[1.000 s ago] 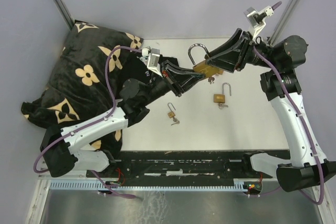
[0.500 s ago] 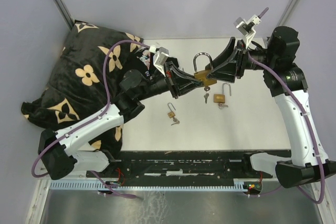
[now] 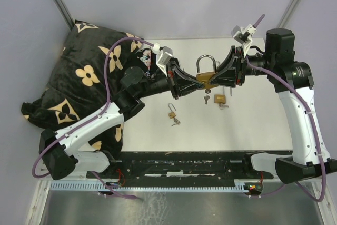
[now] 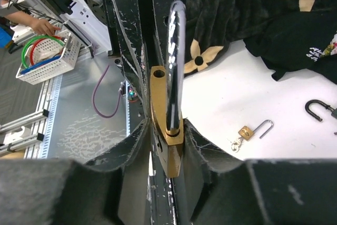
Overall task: Lock with the key
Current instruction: Lock the lock.
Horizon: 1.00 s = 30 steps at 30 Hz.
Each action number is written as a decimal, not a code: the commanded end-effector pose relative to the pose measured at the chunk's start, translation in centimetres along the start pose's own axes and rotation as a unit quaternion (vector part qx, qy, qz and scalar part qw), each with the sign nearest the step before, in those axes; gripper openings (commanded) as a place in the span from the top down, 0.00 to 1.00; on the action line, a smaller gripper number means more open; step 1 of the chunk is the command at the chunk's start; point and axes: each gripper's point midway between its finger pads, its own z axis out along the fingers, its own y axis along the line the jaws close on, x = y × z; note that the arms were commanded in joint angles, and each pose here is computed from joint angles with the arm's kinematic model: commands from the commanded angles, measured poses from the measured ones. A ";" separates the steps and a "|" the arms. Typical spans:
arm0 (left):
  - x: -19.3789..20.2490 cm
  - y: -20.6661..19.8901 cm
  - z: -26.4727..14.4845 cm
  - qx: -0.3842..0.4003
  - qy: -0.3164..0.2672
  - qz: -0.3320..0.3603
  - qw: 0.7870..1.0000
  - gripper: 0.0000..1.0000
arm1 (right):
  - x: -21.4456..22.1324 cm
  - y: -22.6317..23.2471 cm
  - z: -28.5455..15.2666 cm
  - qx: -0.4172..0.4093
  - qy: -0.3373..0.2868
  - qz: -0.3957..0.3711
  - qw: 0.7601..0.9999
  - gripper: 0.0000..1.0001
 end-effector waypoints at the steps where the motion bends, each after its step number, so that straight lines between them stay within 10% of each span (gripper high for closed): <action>1: -5.0 -2.8 0.2 0.042 -0.057 0.069 0.995 0.97 | -1.0 1.2 -0.1 -0.013 -0.013 -0.033 0.999 0.59; 9: -4.7 -2.8 0.1 0.043 -0.046 0.070 0.996 0.93 | -1.4 1.6 0.0 -0.035 -0.022 -0.043 0.998 0.90; 12: -5.0 -2.9 0.1 0.048 -0.057 0.059 0.995 0.66 | -1.2 1.8 0.0 -0.041 -0.025 -0.052 0.997 0.97; 30: -1.6 -2.8 0.2 0.084 -0.016 0.025 0.996 0.51 | -3.1 2.2 0.1 -0.050 -0.058 -0.060 0.995 0.98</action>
